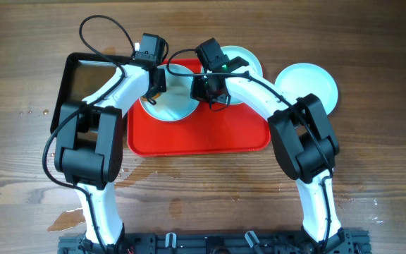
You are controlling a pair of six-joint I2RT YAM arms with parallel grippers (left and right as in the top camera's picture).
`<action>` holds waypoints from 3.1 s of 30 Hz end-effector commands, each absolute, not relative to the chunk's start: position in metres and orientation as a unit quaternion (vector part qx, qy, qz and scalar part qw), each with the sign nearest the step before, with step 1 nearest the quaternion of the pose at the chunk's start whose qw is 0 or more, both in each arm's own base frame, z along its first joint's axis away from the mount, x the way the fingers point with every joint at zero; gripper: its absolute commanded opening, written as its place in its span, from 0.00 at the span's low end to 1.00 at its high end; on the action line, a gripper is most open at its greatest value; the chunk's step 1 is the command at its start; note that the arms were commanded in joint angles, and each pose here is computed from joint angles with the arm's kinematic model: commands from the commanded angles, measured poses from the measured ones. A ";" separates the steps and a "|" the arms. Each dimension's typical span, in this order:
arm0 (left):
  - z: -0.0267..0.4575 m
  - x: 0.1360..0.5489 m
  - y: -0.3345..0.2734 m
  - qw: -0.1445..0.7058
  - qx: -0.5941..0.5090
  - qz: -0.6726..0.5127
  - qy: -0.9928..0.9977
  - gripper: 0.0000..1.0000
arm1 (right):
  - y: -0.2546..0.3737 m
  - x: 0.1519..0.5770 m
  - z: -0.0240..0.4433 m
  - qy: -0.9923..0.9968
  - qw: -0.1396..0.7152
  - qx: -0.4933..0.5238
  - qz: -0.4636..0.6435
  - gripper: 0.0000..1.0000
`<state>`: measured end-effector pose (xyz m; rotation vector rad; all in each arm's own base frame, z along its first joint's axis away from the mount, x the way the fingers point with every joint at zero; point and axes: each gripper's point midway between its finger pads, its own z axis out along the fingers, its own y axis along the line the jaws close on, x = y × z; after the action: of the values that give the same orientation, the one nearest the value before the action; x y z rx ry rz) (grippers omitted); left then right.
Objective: Clean dirty plates on tray and stack at the side
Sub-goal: 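Scrub the last plate with the sponge in the left gripper, then lift the sponge back over the black tray with left gripper, then lift the plate with right gripper and stack it on right plates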
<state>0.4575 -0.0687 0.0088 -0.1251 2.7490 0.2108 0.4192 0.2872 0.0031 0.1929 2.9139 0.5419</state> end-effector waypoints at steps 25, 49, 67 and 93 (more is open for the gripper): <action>0.169 0.432 -0.023 0.235 -0.157 -0.008 0.959 0.04 | 0.280 0.391 -0.034 0.985 0.034 0.007 0.167 0.35; 0.165 0.424 -0.029 0.212 -0.156 -0.035 0.964 0.04 | 0.212 0.426 0.162 0.937 0.316 -0.123 -0.085 0.04; 0.164 0.424 -0.033 0.209 -0.153 -0.047 0.965 0.04 | 0.227 0.381 0.259 0.781 0.492 -0.106 -0.370 0.04; 0.161 0.417 -0.033 0.194 -0.154 -0.043 0.968 0.04 | 0.210 0.392 0.233 0.926 0.366 -0.081 -0.045 0.04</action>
<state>0.4179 -0.0308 0.1664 -0.4172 2.6990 -0.1025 0.3896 0.2221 0.2128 -0.2969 2.2949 -0.4229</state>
